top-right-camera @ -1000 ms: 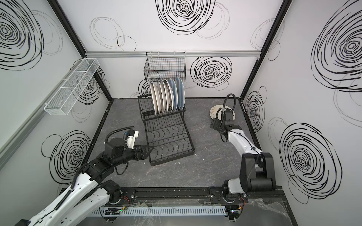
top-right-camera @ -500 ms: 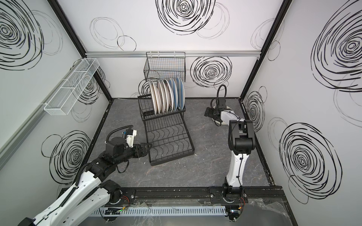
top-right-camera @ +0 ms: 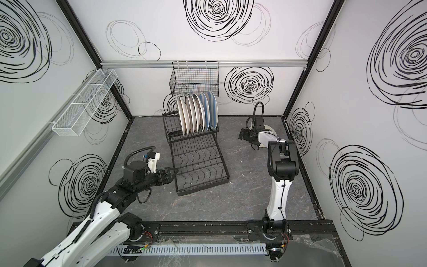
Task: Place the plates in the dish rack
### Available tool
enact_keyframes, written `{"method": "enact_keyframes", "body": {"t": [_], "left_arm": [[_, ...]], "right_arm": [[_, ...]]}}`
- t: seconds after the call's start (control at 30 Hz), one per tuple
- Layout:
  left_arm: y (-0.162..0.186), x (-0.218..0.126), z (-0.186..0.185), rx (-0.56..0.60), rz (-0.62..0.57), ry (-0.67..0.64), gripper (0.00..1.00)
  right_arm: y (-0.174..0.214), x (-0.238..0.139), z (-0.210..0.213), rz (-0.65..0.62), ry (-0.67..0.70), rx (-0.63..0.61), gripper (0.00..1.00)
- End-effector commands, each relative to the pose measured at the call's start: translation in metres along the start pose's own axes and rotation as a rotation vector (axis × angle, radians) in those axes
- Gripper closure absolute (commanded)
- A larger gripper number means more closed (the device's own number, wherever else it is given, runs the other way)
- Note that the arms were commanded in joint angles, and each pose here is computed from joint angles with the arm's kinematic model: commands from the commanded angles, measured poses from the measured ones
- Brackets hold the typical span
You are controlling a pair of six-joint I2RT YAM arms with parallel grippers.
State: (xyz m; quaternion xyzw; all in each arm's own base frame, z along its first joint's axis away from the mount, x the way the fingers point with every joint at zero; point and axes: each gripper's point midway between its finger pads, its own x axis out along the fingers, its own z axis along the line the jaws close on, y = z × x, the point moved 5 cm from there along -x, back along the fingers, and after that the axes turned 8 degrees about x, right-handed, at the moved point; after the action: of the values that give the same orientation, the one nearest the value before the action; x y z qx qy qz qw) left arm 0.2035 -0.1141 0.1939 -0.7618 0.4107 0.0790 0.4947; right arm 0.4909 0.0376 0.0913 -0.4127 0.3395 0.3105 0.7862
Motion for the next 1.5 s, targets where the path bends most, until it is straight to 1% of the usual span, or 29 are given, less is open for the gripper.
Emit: {"method": "enact_keyframes", "body": {"t": [0.0, 0.13, 0.27, 0.53, 0.6, 0.67, 0.73, 0.83, 1.0, 1.07, 1.17, 1.3, 1.37, 1.47], "left_arm": [[-0.009, -0.002, -0.004, 0.032, -0.046, 0.025, 0.04], [-0.008, -0.003, -0.004, 0.032, -0.042, 0.027, 0.04], [-0.009, -0.002, -0.004, 0.032, -0.042, 0.028, 0.04], [-0.014, -0.002, -0.005, 0.048, -0.045, 0.022, 0.04], [-0.014, -0.001, -0.005, 0.047, -0.044, 0.024, 0.04], [-0.016, -0.001, -0.006, 0.05, -0.045, 0.027, 0.04], [-0.019, -0.003, -0.006, 0.053, -0.053, 0.023, 0.04], [-0.022, -0.003, -0.003, 0.05, -0.053, -0.002, 0.04], [-0.013, 0.001, 0.011, 0.017, -0.033, -0.066, 0.04], [-0.007, 0.004, 0.014, 0.002, -0.029, -0.068, 0.04], [0.0, 0.009, 0.017, -0.022, -0.01, -0.055, 0.04], [0.006, 0.012, 0.019, -0.046, -0.01, -0.062, 0.04], [0.011, 0.013, 0.02, -0.056, -0.013, -0.056, 0.04], [0.02, 0.018, 0.021, -0.069, 0.005, -0.05, 0.04]], "right_arm": [[0.023, 0.0, -0.004, 0.068, 0.017, 0.011, 0.03], [0.034, -0.007, -0.003, 0.081, 0.013, 0.003, 0.03], [0.056, -0.02, 0.006, 0.113, -0.04, -0.004, 0.03], [0.122, -0.055, 0.031, 0.211, -0.159, -0.045, 0.04], [0.139, -0.066, 0.036, 0.243, -0.202, -0.06, 0.08], [0.149, -0.077, 0.035, 0.263, -0.222, -0.06, 0.08], [0.152, -0.09, 0.029, 0.244, -0.199, -0.058, 0.08], [0.144, -0.117, 0.016, 0.163, -0.152, -0.024, 0.08], [0.129, -0.162, -0.03, -0.055, -0.075, 0.122, 0.07], [0.132, -0.171, -0.049, -0.13, -0.069, 0.178, 0.07], [0.141, -0.177, -0.067, -0.211, -0.097, 0.238, 0.08], [0.151, -0.171, -0.088, -0.201, -0.116, 0.309, 0.12], [0.153, -0.163, -0.092, -0.19, -0.15, 0.327, 0.15], [0.151, -0.15, -0.095, -0.136, -0.172, 0.358, 0.18]]}}
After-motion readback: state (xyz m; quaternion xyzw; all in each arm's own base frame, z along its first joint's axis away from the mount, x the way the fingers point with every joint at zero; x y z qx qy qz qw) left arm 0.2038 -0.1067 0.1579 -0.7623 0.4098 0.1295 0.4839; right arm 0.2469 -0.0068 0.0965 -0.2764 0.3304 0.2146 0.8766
